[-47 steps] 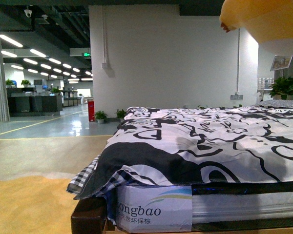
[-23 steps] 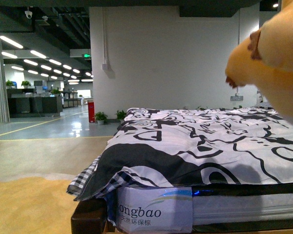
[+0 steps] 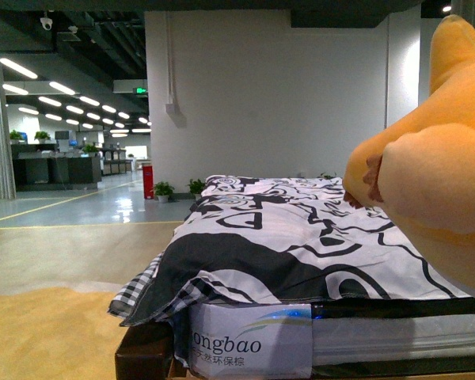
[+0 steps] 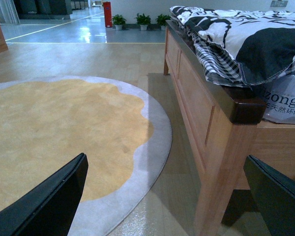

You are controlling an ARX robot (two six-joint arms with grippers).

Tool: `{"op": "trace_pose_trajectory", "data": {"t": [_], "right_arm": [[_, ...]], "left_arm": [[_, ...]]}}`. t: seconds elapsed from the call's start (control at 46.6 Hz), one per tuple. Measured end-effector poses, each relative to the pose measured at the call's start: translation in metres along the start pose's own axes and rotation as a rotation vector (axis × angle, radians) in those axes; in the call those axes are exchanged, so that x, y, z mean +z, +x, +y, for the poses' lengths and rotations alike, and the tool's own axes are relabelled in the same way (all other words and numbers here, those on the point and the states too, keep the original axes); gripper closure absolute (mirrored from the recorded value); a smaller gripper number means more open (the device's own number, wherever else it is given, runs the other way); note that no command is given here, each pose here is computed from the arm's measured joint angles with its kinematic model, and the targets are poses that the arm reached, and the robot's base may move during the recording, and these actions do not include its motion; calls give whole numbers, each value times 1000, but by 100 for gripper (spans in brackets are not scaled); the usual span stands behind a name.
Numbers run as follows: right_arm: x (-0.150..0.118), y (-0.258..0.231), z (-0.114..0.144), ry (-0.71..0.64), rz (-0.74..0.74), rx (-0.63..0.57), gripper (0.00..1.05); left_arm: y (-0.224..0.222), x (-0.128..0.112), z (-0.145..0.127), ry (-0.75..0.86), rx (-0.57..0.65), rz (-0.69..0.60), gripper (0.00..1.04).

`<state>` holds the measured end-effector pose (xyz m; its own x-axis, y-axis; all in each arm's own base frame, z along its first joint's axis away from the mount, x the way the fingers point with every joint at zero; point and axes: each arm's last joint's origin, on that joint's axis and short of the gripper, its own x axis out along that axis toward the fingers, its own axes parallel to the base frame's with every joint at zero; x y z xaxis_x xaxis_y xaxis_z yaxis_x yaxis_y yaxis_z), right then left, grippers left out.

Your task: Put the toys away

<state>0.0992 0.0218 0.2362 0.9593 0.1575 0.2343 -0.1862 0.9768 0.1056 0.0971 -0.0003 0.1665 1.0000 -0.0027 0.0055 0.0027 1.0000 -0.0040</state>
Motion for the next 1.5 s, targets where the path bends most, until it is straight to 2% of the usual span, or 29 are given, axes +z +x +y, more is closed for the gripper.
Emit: {"op": "trace_pose_trajectory", "data": {"t": [0.579,1.501], "right_arm": [[-51,-13,-6,-23,73,-67,97],[-50,-14,-3,-11,59,-68,97]], "left_arm": [[0,0,0,0,0,0,6],[0,0,0,0,0,0,6]]}}
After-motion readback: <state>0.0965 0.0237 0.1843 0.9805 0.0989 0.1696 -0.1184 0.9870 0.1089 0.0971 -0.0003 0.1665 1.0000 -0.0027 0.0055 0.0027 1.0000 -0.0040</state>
